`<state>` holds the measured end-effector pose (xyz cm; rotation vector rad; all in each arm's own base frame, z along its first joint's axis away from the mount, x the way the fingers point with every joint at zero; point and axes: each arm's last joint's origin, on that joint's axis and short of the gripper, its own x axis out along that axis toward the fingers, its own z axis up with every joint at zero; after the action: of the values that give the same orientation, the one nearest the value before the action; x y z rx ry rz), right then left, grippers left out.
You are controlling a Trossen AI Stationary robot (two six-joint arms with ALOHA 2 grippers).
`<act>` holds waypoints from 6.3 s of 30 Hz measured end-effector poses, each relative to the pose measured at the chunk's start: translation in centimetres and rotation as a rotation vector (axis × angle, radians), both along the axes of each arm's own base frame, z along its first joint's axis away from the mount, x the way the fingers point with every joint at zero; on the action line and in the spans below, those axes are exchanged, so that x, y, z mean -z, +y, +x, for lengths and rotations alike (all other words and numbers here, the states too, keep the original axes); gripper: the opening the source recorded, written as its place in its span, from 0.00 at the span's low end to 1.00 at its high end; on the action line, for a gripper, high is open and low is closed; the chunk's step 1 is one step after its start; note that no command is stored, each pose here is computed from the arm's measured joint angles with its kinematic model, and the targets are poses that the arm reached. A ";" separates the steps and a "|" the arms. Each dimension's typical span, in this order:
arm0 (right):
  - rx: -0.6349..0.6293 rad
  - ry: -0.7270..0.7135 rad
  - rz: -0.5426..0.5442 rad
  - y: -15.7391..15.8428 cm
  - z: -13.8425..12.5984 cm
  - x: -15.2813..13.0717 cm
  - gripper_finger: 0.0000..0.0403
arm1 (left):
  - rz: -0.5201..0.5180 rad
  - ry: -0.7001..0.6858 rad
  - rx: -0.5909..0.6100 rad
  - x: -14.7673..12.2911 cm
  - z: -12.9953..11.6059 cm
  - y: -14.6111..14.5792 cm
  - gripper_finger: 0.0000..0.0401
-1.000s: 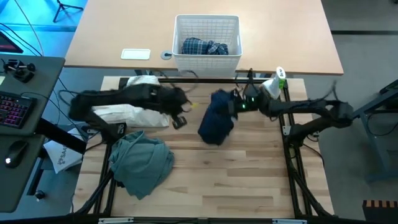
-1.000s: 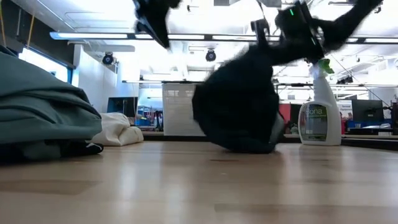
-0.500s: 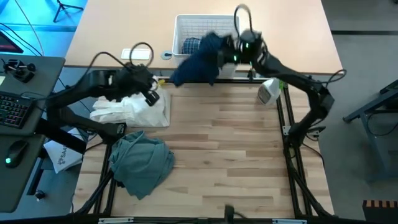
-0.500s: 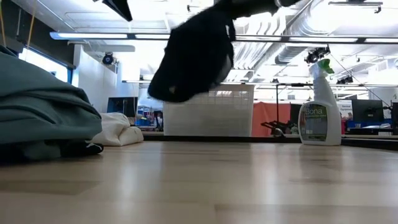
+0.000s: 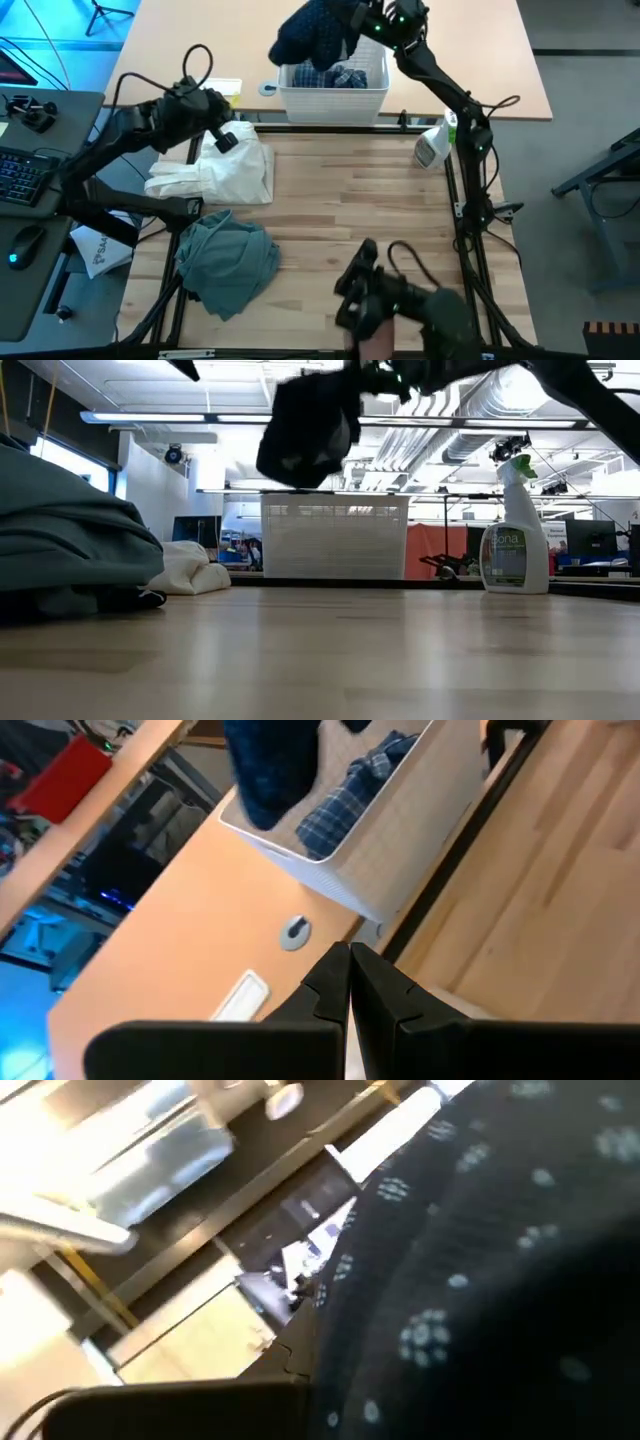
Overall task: Fold Laundry from Bin
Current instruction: Put the folded dark blue polo into the white bin, then fold the green pants
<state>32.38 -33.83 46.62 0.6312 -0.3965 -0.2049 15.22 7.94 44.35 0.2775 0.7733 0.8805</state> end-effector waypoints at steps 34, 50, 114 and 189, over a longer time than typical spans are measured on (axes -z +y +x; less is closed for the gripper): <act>-0.046 0.444 0.220 -10.5 2.1 20.0 0.15 | 0.189 -0.057 0.011 -1.7 1.1 5.0 0.00; 0.031 0.793 0.273 -11.1 -0.7 23.8 0.40 | 0.157 -0.060 0.018 -1.2 1.4 6.0 0.00; 0.412 0.997 0.392 -7.6 -0.2 19.2 0.01 | 0.106 -0.099 0.032 -0.7 1.9 6.3 0.00; -0.310 0.922 -0.083 33.8 -7.4 19.5 0.01 | -1.201 -0.440 0.140 23.8 15.7 -9.4 0.00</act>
<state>24.99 -0.02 27.10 0.4496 0.5760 -0.1617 30.87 -1.49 20.54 -0.8858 0.7310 0.2136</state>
